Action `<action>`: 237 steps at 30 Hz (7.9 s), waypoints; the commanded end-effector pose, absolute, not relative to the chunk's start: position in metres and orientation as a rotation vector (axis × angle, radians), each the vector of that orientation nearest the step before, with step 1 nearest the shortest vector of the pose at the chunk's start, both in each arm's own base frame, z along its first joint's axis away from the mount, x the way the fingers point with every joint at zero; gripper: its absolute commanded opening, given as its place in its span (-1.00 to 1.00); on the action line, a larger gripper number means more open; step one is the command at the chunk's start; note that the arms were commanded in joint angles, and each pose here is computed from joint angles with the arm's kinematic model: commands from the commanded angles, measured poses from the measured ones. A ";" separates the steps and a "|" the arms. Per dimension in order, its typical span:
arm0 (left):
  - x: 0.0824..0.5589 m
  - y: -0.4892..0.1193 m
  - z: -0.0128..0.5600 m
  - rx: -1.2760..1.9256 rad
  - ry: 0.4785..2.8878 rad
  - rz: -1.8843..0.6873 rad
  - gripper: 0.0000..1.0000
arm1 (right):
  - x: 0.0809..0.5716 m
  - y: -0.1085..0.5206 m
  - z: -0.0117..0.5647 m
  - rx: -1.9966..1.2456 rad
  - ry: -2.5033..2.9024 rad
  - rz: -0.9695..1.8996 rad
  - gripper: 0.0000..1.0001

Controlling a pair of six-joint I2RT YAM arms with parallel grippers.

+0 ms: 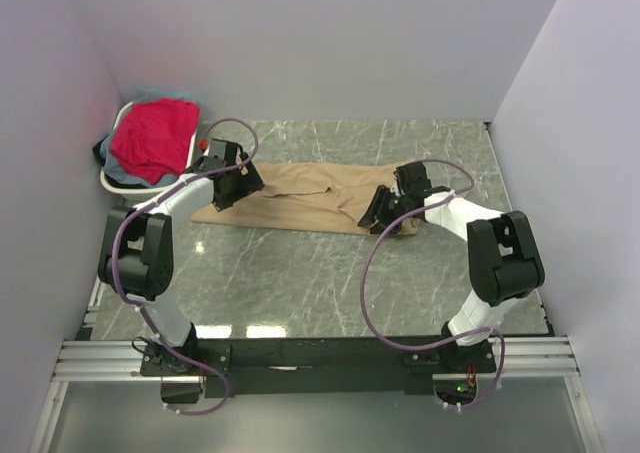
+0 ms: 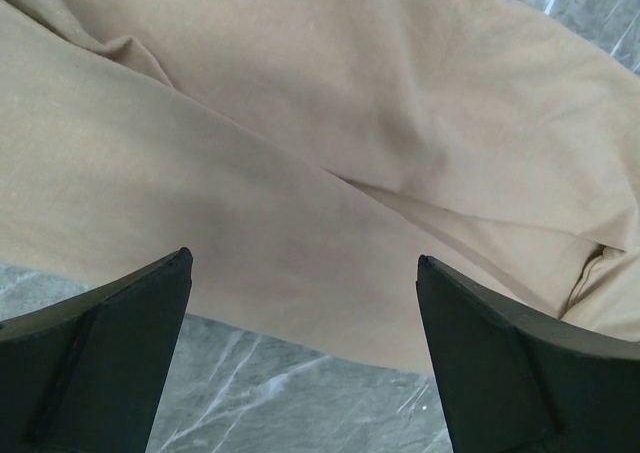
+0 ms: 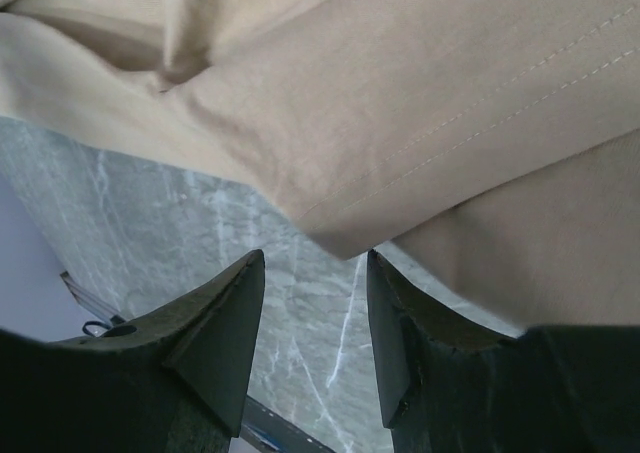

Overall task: Fold and stack the t-shirts
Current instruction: Fold the tshirt

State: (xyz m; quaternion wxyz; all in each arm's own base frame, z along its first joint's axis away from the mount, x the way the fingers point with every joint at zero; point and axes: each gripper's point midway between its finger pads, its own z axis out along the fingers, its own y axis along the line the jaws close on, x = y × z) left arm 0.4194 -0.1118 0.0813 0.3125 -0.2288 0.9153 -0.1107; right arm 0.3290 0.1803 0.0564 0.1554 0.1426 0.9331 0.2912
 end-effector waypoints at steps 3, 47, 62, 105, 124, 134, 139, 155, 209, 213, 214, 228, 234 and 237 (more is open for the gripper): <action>0.433 -0.112 0.095 -0.580 2.380 -0.281 0.99 | 0.343 0.186 0.049 0.395 2.662 0.794 0.04; 0.445 -0.116 0.083 -0.547 2.414 -0.275 0.99 | 0.506 0.162 0.143 0.310 2.378 0.615 0.16; 0.511 -0.145 0.088 -0.393 2.401 -0.370 0.99 | 0.447 0.144 0.054 0.461 2.554 0.587 0.18; 0.239 -0.232 0.005 -0.345 2.879 -0.476 0.99 | 0.540 0.115 0.048 0.520 2.736 0.367 0.32; 0.177 -0.316 0.078 0.045 2.760 -0.381 0.99 | 0.587 0.131 0.172 0.287 2.286 0.711 0.70; 0.340 -0.310 0.172 0.088 2.400 -0.435 0.99 | 0.514 0.038 0.225 0.531 2.102 0.401 0.99; 0.423 -0.331 0.189 0.200 2.290 -0.603 0.99 | 0.479 0.009 0.187 0.682 2.146 0.437 0.99; 0.526 -0.388 0.139 0.382 2.123 -1.380 0.99 | 0.437 -0.007 0.111 0.848 2.201 0.576 0.99; 0.559 -0.368 0.036 0.131 2.315 -0.937 0.58 | 0.542 0.099 0.041 0.664 2.481 0.686 0.22; 0.554 -0.356 0.048 0.091 2.276 -0.822 0.54 | 0.538 0.102 0.040 0.652 2.491 0.690 0.23; 0.555 -0.354 0.052 0.088 2.259 -0.793 0.57 | 0.538 0.103 0.040 0.650 2.488 0.687 0.23; 0.564 -0.350 0.030 0.055 2.315 -0.615 0.57 | 0.543 0.111 0.041 0.606 2.514 0.709 0.25; 0.564 -0.348 0.031 0.070 2.328 -0.591 0.56 | 0.552 0.128 0.041 0.555 2.535 0.733 0.25; 0.562 -0.353 0.027 0.109 2.342 -0.616 0.27 | 0.554 0.133 0.042 0.547 2.533 0.744 0.25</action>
